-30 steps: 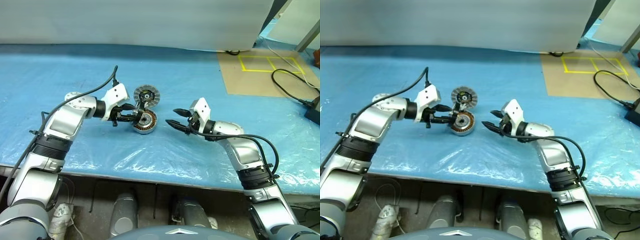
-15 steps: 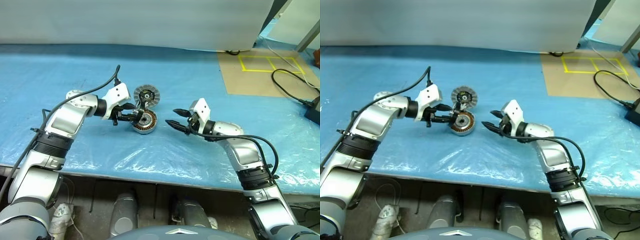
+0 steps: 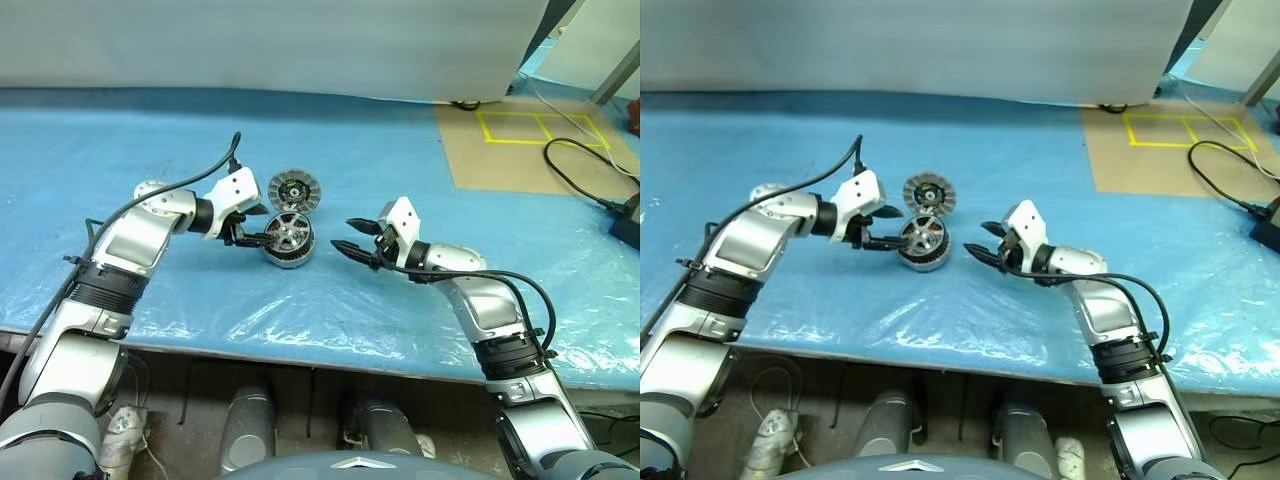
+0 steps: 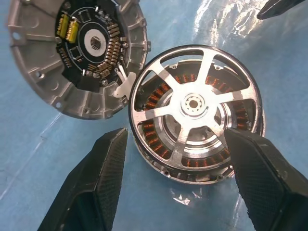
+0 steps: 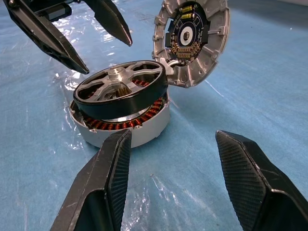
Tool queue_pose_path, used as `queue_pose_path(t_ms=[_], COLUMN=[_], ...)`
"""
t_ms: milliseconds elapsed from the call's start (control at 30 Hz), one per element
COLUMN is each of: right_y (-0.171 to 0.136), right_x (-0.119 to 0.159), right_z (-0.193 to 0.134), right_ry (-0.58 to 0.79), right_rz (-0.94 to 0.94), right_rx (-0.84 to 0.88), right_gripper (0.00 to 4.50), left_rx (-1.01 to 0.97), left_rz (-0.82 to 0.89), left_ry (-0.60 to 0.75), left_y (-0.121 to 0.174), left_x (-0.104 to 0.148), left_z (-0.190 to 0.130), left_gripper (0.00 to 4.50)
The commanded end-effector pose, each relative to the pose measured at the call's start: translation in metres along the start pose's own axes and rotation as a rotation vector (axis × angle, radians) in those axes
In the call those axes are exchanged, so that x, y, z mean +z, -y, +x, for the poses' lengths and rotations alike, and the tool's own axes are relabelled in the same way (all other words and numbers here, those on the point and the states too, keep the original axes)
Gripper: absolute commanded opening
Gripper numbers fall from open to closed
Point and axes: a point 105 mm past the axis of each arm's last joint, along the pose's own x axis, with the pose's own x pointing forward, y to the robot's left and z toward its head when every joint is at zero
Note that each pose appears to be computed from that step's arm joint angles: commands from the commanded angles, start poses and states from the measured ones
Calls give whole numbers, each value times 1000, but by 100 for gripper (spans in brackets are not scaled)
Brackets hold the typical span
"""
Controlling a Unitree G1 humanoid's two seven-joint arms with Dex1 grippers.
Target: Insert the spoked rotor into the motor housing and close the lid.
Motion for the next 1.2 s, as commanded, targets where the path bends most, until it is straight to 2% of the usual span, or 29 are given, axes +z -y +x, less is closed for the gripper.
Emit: queue_pose_path(t_ms=[33, 200, 367, 500, 700, 833, 967, 1200], right_y=[-1, -2, 0, 2, -3, -9, -3, -7], right_x=[5, 4, 5, 15, 50, 60, 56, 45], right_z=[0, 0, 0, 1, -2, 0, 3, 6], right_ry=[28, 26, 29, 62, 143, 133, 112, 89], right_rz=[-15, -13, -14, -5, 34, 3, -7, -4], right_rx=[0, 5, 6, 7, 92, 158, 143, 146], right_gripper=[290, 290, 290, 290, 290, 290, 290, 290], left_rx=[47, 51, 40, 45, 53, 70, 51, 56], left_rz=[14, -29, -121, -138, -244, -269, -190, -62], left_ry=[67, 172, 355, 333, 423, 370, 225, 168], left_y=[-11, -13, -13, -7, -1, 6, 22, 10], left_x=[18, 33, 60, 53, 55, 33, 5, 16], left_z=[-13, -27, -40, -34, -40, -37, -21, -16], left_gripper=[337, 337, 337, 337, 337, 337, 337, 337])
